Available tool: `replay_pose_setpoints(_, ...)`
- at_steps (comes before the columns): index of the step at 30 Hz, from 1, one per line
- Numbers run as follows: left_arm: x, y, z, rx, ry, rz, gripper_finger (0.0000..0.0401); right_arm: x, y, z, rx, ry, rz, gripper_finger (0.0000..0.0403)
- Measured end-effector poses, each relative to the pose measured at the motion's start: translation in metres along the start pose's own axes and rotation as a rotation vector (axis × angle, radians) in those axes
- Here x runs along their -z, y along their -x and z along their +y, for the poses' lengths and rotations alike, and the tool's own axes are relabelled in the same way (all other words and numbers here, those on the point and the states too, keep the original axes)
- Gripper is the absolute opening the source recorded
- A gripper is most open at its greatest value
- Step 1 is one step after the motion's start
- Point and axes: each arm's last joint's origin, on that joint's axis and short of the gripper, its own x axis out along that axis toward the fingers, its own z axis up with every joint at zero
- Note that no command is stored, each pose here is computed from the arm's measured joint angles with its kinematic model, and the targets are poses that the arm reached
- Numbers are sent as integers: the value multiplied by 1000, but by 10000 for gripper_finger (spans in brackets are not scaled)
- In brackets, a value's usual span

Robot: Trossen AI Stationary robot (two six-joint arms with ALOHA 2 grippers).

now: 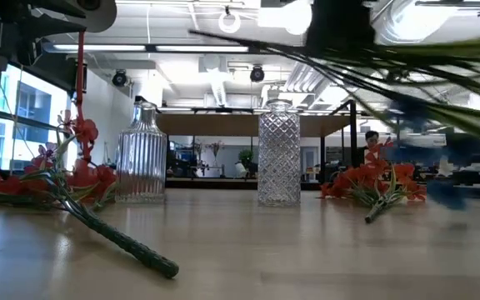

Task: Pick and place flowers into a vace then onto a shelf
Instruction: Put the blue flowers into the right transparent flower vase

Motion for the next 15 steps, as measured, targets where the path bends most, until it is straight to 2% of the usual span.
replay_pose_setpoints(9, 0, 0, 0, 0, 1, 0, 127, -46, 42, 15, -111, 13, -159, 0)
replay_pose_setpoints(12, 0, 0, 0, 1, 1, 0, 127, -59, 64, 23, -136, 24, -215, 0)
replay_pose_setpoints(15, 0, 0, 0, 5, 1, 5, 127, -73, 93, 33, -138, 49, -337, 0)
